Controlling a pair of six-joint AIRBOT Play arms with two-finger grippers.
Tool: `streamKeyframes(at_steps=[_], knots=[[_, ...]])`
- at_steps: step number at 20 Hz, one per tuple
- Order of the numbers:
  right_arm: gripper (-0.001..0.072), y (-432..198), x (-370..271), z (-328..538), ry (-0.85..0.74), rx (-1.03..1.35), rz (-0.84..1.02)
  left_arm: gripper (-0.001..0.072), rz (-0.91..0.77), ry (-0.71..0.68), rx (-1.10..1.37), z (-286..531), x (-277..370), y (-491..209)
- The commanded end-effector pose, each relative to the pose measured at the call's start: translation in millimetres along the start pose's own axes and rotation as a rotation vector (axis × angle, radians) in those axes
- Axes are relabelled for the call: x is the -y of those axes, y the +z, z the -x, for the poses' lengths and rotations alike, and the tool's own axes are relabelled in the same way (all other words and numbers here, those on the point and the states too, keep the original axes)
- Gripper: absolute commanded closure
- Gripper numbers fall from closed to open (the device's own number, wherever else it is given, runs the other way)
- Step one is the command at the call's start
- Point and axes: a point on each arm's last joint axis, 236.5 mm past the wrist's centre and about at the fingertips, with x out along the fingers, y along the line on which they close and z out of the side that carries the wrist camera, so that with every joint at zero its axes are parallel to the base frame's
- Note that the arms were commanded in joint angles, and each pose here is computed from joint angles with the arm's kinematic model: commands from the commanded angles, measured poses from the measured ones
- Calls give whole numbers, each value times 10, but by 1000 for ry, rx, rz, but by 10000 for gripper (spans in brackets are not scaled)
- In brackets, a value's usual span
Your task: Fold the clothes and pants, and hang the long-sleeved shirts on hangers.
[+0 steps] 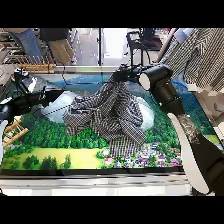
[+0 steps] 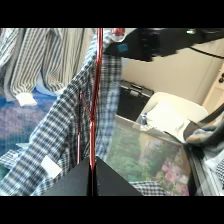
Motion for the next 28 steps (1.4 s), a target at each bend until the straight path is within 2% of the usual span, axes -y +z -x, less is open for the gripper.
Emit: streamKeyframes(at_steps=[1,5,8,9,13,14,16,17,18,19,21,23,26,28], knots=[[686,-21,-416,180,70,-12,37,697,8,-14,-8,-199,37,-61],[686,-360,-1048,808,165,-153,122,699,14,27,89,-291,-34,182],[685,-441,-1402,1227,236,-169,174,698,-14,16,118,-308,82,368],[685,-435,-1472,1304,253,-161,185,698,-25,-7,110,-342,169,385],[677,-469,-1739,1457,382,-120,429,697,-38,-130,105,-460,492,360],[567,-474,-1727,1472,387,-105,523,697,-69,-149,128,-470,543,403],[465,-466,-1688,1562,407,-46,838,697,-119,-171,199,-487,619,543],[339,-420,-1612,1602,391,-10,988,697,-133,-177,236,-503,645,617],[252,-284,-1441,1633,325,26,1058,697,-145,-181,259,-518,666,660],[205,-113,-1196,1649,230,48,1063,697,-154,-184,265,-538,682,666],[186,157,-584,1687,36,46,1056,697,-153,-194,258,-577,712,640],[175,294,-105,1536,-80,30,1100,697,-153,-195,258,-582,714,638],[130,441,44,1066,-150,104,1260,697,-152,-196,258,-583,715,638],[151,490,-84,724,-157,161,1331,697,-153,-195,257,-584,714,635]])
